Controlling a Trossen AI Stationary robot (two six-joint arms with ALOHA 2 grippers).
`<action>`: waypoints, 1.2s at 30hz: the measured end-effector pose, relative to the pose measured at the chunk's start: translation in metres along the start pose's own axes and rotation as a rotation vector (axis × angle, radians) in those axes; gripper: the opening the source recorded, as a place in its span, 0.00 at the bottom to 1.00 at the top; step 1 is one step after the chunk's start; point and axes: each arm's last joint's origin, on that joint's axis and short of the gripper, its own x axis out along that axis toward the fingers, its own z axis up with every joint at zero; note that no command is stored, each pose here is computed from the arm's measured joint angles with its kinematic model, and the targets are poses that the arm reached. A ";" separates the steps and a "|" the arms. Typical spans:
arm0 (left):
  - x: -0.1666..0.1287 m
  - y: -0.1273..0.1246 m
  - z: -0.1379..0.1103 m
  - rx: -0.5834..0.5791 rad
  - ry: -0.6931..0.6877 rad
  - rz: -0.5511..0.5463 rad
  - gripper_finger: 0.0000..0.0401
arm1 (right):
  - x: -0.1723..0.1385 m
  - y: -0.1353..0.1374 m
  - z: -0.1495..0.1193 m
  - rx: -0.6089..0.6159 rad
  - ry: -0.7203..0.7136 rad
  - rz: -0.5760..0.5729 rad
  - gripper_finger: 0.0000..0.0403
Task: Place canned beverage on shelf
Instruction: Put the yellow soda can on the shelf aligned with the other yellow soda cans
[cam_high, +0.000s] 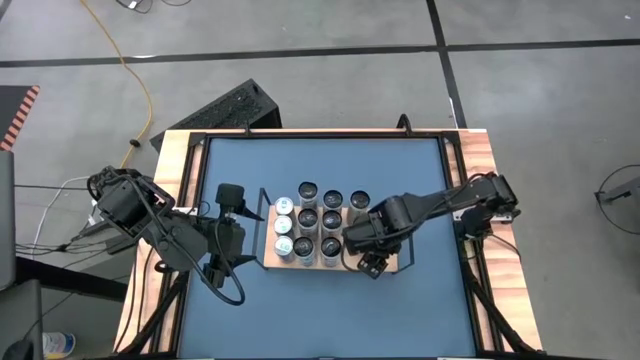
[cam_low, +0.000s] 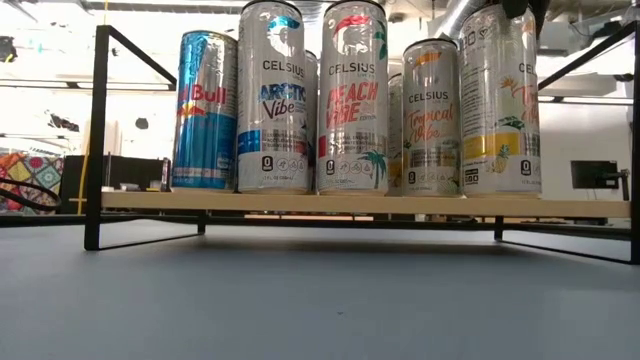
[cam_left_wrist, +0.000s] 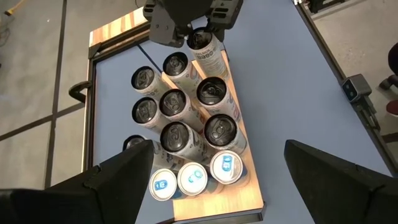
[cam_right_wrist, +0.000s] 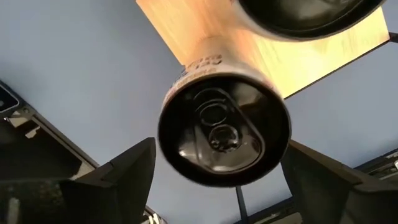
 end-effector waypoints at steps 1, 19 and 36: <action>0.000 0.000 0.000 -0.001 0.000 0.000 0.87 | -0.001 0.000 0.000 -0.002 -0.002 0.003 0.80; 0.000 0.000 -0.002 -0.051 0.023 -0.013 0.87 | -0.049 0.011 -0.057 -0.096 -0.294 0.047 0.74; 0.000 0.001 -0.004 -0.085 0.031 0.039 0.87 | 0.021 -0.009 -0.133 -0.129 -0.648 -0.229 0.20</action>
